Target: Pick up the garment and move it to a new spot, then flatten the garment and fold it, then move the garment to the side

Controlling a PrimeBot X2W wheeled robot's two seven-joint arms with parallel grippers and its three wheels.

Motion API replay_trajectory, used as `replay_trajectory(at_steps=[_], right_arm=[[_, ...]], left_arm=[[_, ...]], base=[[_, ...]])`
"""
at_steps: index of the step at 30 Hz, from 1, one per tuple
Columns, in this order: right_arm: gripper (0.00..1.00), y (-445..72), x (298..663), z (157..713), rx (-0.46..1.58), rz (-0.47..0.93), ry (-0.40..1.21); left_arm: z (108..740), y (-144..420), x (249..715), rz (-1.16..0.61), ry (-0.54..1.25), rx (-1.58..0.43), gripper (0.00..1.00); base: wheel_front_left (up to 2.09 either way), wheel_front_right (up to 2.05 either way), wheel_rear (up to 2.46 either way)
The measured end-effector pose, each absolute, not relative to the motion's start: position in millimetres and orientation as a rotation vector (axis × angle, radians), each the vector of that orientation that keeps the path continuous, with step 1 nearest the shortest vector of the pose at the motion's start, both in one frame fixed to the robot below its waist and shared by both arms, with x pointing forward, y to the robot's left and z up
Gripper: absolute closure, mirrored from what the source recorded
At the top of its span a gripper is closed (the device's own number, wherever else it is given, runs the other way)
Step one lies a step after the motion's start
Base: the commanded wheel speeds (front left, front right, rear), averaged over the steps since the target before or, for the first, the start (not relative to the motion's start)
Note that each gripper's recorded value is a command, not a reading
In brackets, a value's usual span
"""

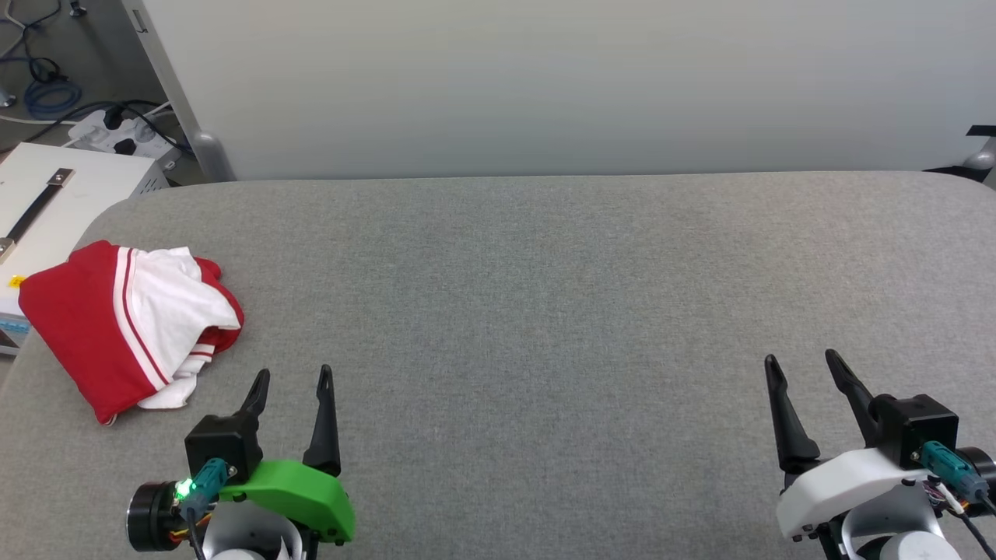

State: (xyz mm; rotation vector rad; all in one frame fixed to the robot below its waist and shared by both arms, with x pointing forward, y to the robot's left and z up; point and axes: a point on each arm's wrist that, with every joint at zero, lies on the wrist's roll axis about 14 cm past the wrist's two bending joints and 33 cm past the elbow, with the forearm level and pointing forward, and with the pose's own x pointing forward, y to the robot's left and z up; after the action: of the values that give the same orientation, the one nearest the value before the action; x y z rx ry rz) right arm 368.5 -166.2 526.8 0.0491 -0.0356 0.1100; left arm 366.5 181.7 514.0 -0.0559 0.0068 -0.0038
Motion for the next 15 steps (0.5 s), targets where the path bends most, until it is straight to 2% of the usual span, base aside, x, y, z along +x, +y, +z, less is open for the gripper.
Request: replay_trajectory(at_steps=[15], right_arm=[[0.00, -167.8, 368.6, 528.5, 0.074, 0.104, -0.059]], left_arm=[[511.4, 182.3, 364.7, -0.007, -0.005, -0.091, 0.00]], base=[[0.00, 0.00, 0.00]])
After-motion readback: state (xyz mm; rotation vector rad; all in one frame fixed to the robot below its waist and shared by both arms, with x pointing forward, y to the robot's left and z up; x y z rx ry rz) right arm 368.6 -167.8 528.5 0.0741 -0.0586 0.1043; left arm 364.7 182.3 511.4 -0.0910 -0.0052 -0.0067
